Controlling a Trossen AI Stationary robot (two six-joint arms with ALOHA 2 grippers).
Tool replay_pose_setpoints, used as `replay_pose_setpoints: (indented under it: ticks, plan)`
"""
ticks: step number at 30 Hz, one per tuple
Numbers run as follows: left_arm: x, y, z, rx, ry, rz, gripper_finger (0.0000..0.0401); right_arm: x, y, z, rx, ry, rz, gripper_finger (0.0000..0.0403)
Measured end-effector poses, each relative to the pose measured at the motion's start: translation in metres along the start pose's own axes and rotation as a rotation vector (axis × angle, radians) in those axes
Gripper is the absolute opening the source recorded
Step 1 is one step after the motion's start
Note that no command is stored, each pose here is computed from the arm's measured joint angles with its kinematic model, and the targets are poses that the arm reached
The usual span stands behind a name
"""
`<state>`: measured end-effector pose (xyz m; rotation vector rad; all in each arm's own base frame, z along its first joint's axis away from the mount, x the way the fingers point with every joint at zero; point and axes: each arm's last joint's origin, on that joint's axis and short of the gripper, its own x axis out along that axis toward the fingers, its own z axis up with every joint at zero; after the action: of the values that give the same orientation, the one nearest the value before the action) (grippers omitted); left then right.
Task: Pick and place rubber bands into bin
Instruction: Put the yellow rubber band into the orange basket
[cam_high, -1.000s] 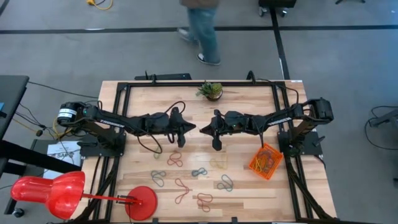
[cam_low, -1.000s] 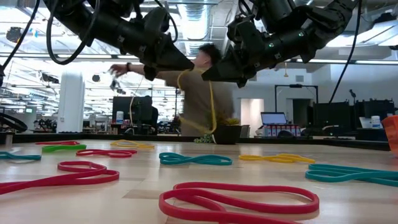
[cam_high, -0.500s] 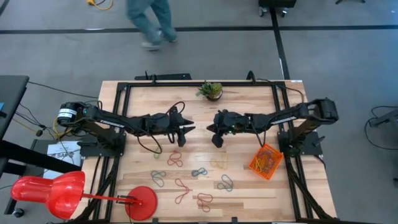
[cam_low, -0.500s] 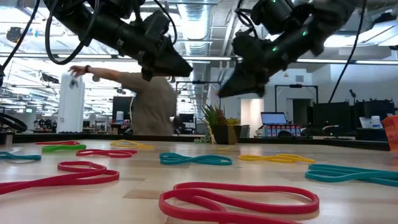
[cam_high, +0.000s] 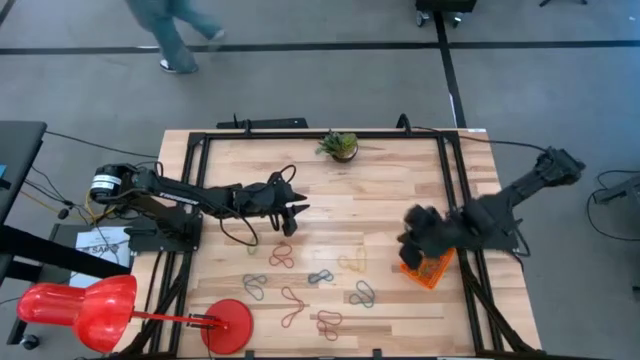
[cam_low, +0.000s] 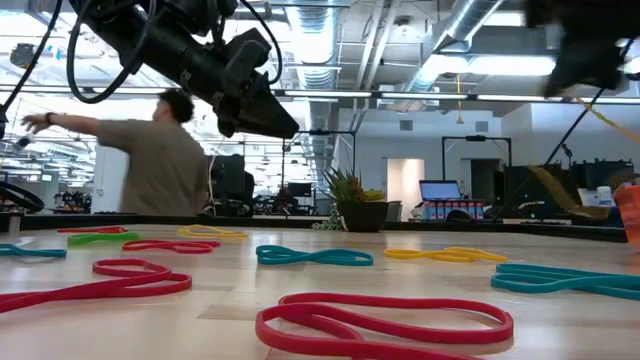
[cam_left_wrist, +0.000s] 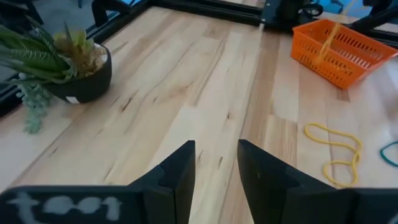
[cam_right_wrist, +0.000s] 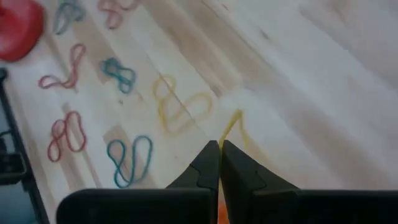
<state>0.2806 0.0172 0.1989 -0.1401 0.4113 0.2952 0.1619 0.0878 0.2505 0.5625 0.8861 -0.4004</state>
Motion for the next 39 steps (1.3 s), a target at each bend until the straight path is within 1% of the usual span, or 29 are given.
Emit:
replay_pose_setpoints:
  ticks: [2,7,12,14,16,18,22,27,31,33,36,39]
  plan:
    - [0.000,0.000,0.000,0.014,-0.001,0.000,0.0110,0.002,-0.002,-0.022,0.082,0.008,-0.015,0.0001]
    - [0.000,0.000,-0.001,0.024,0.010,0.004,0.0110,0.015,-0.010,-0.068,0.252,0.091,-0.110,0.0002]
    - [0.000,0.001,-0.002,0.027,0.022,0.009,0.0110,0.021,-0.010,-0.096,0.377,0.208,-0.259,0.0003]
    - [0.000,0.001,-0.002,0.027,0.021,0.009,0.0110,0.025,-0.009,-0.103,0.396,0.251,-0.308,0.0004]
    - [0.000,0.001,-0.002,0.027,0.017,0.010,0.0110,0.028,-0.008,-0.108,0.390,0.284,-0.345,0.0007]
    - [0.000,0.001,-0.001,0.026,0.011,0.022,0.0110,0.031,-0.008,-0.110,0.382,0.292,-0.368,0.0015]
    - [0.000,0.001,-0.001,0.025,0.007,0.030,0.0110,0.031,-0.009,-0.109,0.383,0.288,-0.377,0.0042]
    - [0.000,0.001,-0.001,0.024,0.006,0.031,0.0110,0.026,-0.009,-0.105,0.382,0.300,-0.344,0.0071]
    - [0.000,0.001,-0.001,0.023,0.006,0.031,0.0110,0.014,-0.005,-0.097,0.386,0.299,-0.316,0.0082]
    - [0.000,0.001,-0.001,0.020,0.005,0.031,0.0110,0.009,-0.004,-0.092,0.356,0.236,-0.308,0.0083]
    - [0.000,0.001,0.000,0.012,-0.006,0.029,0.0110,0.010,-0.003,-0.083,0.286,0.089,-0.269,0.0082]
    - [0.000,0.000,0.003,-0.025,-0.034,0.007,0.0110,0.015,-0.004,-0.074,0.263,0.039,-0.279,0.0081]
